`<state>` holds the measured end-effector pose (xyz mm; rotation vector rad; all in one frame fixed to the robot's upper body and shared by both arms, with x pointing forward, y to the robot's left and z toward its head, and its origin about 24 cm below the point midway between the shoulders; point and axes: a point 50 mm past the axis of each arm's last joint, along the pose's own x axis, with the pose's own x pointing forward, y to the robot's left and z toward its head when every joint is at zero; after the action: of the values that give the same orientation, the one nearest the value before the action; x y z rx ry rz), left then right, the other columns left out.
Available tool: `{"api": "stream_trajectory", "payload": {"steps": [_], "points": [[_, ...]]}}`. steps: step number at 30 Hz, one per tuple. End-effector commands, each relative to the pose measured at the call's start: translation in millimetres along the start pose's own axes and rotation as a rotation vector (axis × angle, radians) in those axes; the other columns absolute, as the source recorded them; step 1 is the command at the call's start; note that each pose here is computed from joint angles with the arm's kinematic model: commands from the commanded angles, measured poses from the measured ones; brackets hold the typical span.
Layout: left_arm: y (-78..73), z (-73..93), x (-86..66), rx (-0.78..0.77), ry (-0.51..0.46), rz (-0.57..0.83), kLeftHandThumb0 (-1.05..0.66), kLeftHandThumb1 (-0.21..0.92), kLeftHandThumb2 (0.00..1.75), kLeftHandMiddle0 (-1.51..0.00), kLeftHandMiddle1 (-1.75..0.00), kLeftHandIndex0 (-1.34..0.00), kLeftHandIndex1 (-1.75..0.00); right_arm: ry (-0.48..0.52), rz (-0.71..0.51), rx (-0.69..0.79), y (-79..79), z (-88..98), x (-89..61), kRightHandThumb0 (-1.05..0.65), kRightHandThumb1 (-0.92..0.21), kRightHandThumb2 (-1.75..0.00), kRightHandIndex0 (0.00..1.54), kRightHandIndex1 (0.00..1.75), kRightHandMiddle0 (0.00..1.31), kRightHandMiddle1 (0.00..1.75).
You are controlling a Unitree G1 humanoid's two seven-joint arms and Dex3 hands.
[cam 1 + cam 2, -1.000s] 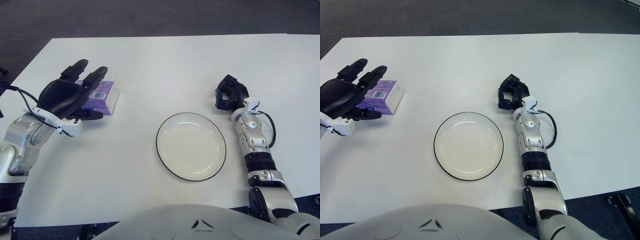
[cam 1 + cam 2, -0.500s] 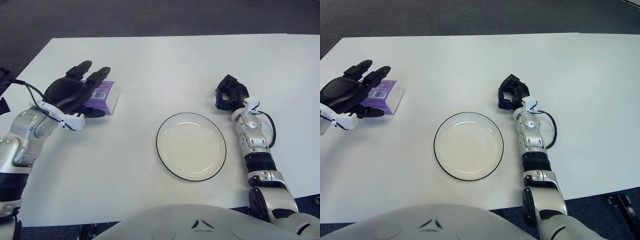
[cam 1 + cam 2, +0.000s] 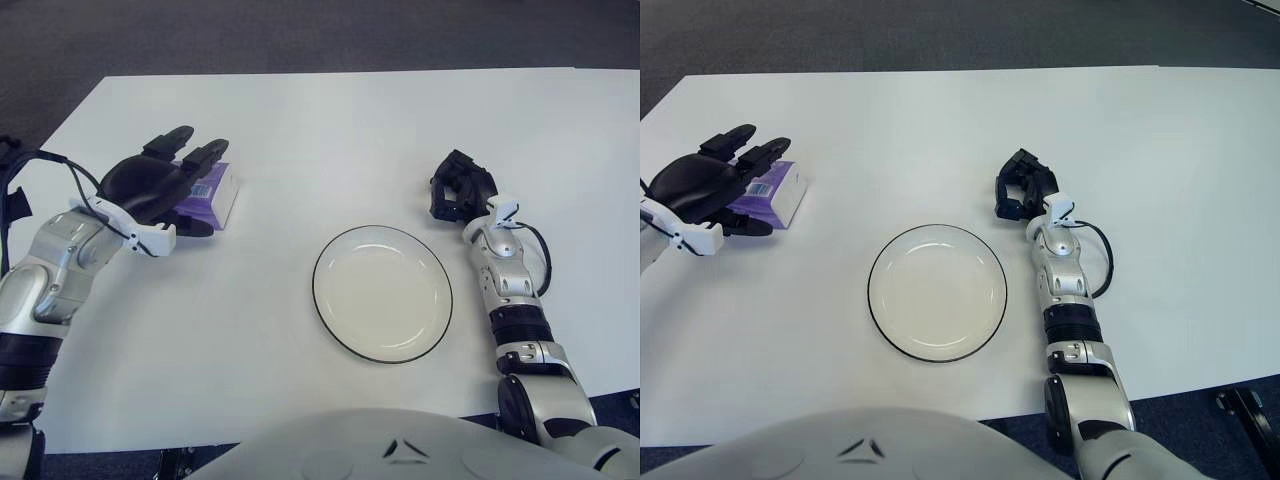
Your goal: Put the tissue paper into the plate.
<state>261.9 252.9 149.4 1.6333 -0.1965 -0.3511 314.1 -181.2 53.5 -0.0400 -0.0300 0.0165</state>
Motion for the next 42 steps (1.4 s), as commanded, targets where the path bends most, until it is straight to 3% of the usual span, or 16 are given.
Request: {"api": "stream_trajectory", "payload": {"steps": [1, 23, 29, 38, 42], "points": [[3.7, -1.5, 5.1, 0.016, -0.007, -0.014, -1.05, 0.91, 0.21, 0.0, 0.0, 0.0, 0.0, 0.246, -0.003, 0.034, 6.4, -59.1, -35.2, -0.48, -0.31, -1.33, 1.26, 1.75, 0.62, 1.75], [-12.0, -15.9, 23.8, -0.012, 0.027, -0.105, -1.05, 0.89, 0.16, 0.0, 0.0, 0.0, 0.0, 0.247, 0.008, 0.048, 7.2, -58.9, -37.2, -0.48, -0.33, -1.3, 1.24, 1.75, 0.61, 1.75], [-45.0, -47.0, 43.8, -0.026, 0.123, -0.139, -1.05, 0.91, 0.17, 0.0, 0.0, 0.0, 0.0, 0.247, 0.014, 0.042, 7.3, -58.3, -37.5, -0.48, -0.33, -1.31, 1.24, 1.75, 0.61, 1.75], [-54.3, -47.7, 45.7, -0.025, 0.111, -0.06, -1.05, 0.92, 0.29, -0.01, 0.0, 0.0, 0.0, 0.238, 0.038, 0.049, 8.1, -56.8, -37.9, -0.48, -0.32, -1.31, 1.25, 1.75, 0.61, 1.75], [-56.6, -48.4, 45.6, -0.043, 0.108, -0.059, -1.01, 0.91, 0.3, -0.14, -0.13, 0.0, -0.02, 0.239, 0.051, 0.052, 7.9, -57.0, -38.0, -0.48, -0.32, -1.31, 1.26, 1.75, 0.61, 1.75]]}}
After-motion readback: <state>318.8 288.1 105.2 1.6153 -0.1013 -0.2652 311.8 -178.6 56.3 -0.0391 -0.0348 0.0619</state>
